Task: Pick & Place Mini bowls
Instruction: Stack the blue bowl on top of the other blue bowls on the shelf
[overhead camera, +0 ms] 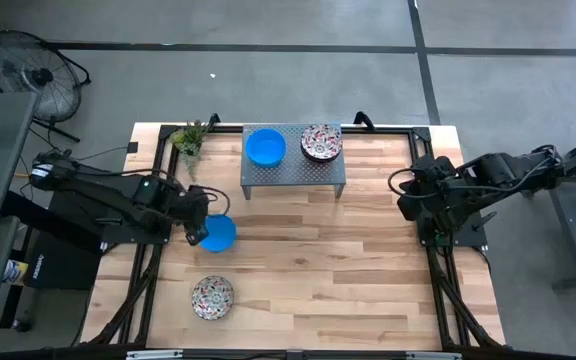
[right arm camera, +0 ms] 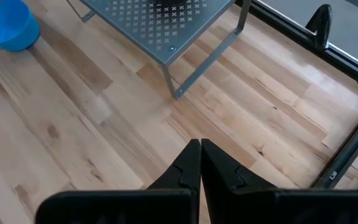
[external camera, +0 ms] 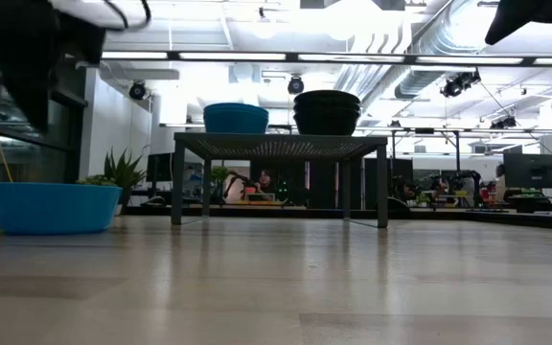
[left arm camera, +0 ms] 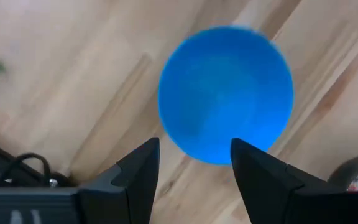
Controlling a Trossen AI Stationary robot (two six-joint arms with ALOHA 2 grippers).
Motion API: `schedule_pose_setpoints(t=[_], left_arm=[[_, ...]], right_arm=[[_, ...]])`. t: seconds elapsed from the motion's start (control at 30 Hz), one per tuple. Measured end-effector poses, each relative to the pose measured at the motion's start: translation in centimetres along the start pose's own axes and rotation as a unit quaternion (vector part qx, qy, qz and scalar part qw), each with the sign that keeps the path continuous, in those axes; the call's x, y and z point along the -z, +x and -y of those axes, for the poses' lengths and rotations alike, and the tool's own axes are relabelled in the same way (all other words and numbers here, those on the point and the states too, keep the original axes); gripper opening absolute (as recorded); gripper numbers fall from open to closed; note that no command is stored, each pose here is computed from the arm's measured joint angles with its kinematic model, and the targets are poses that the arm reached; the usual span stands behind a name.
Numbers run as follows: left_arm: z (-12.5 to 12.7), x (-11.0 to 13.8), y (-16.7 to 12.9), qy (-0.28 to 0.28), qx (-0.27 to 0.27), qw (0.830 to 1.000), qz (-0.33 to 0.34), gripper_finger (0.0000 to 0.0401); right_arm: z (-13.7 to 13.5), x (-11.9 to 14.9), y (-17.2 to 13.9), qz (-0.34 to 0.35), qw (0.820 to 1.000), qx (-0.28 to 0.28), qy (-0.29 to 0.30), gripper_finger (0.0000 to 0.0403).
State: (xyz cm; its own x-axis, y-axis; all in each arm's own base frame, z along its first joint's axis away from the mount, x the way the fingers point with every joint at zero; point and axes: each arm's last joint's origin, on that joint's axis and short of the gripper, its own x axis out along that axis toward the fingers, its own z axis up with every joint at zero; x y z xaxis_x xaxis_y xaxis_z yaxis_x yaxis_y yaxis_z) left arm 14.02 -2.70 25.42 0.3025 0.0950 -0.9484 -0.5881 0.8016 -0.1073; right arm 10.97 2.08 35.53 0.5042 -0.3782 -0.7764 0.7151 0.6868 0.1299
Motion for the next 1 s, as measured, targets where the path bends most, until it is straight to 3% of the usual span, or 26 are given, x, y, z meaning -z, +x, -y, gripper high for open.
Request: schedule_pose_setpoints(t=[0.2,0.4,0.6,1.0], left_arm=[[-1.4,-0.3,2.5,0.006,0.021,0.999,-0.033,0.0192],[-3.0,-0.7,3.9,-0.047,0.009,0.998,-0.052,0.0192],[-3.9,-1.2,5.3,-0.078,0.053,0.994,-0.060,0.0192],[-4.2,-2.1,7.7,-0.103,0.012,0.988,-0.113,0.0192]], right_arm=[[-0.3,-0.1,0.2,0.006,1.000,0.006,0.006,0.0000],[-1.0,-0.1,0.7,-0.006,1.000,0.014,0.003,0.0000],[-1.8,0.0,1.4,-0.021,0.999,0.025,-0.006,0.0000],[-2.6,0.1,2.0,-0.042,0.999,0.031,-0.014,0.0000]])
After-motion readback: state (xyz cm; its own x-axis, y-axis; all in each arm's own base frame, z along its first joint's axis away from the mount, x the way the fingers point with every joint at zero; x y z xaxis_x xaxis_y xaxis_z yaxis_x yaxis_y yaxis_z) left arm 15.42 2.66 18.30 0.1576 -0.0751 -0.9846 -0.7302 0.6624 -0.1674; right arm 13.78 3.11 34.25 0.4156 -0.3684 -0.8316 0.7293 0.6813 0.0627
